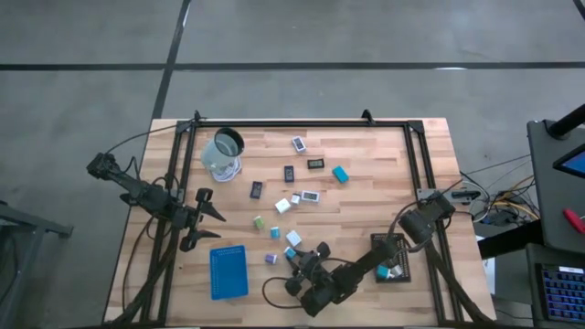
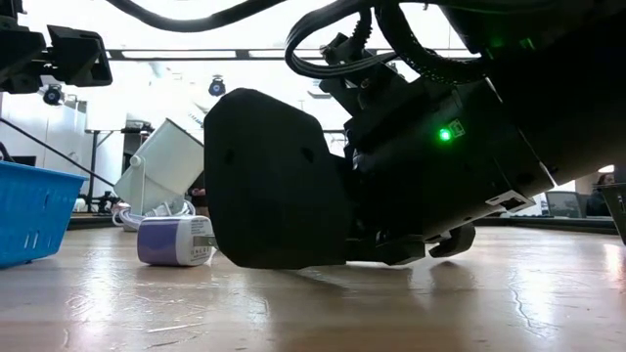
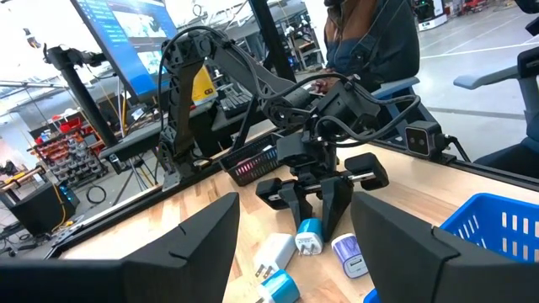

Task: Pick & Place Office items
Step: Put the bottom light blue charger adapter into the black bin

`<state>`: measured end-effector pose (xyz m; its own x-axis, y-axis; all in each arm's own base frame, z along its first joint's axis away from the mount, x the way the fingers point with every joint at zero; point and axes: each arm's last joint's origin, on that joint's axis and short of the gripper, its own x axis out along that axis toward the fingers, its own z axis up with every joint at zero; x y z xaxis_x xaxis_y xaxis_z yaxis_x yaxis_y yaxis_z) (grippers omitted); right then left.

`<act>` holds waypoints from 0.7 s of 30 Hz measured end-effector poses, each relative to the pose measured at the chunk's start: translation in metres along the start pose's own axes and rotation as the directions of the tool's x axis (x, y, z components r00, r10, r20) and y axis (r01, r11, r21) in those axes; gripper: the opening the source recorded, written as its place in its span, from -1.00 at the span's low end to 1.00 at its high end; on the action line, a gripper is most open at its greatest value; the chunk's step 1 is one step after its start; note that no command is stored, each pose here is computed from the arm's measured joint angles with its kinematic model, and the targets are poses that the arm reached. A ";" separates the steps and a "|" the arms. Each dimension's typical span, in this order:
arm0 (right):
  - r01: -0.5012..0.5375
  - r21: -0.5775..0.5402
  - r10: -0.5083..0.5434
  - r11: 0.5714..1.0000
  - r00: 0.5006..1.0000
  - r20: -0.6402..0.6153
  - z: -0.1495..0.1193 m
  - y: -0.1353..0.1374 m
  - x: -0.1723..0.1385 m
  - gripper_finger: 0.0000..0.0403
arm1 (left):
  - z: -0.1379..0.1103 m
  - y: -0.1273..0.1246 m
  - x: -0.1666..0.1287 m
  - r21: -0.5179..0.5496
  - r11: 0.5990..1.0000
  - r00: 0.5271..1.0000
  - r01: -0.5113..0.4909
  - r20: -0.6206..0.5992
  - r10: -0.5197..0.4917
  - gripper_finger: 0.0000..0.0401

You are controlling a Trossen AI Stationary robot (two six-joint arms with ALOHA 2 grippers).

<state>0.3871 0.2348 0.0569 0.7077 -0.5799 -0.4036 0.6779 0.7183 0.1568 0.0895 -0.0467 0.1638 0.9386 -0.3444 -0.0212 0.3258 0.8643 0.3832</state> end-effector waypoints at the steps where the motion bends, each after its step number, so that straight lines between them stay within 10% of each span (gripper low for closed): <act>1: 0.000 0.000 0.000 1.000 1.000 0.000 0.000 0.000 0.000 -0.32 | 0.000 0.000 0.000 0.000 1.000 1.000 0.000 0.000 0.000 0.17; 21: -0.037 0.018 0.037 0.999 0.999 -0.015 -0.001 0.005 -0.018 -0.32 | 0.000 0.000 0.000 0.000 1.000 1.000 0.000 0.000 0.000 0.17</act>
<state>0.3773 0.2491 0.0639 0.7293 -0.5473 -0.4106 0.6549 0.7322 0.1872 0.0894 -0.0467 0.1639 0.9385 -0.3446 -0.0212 0.3260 0.8643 0.3830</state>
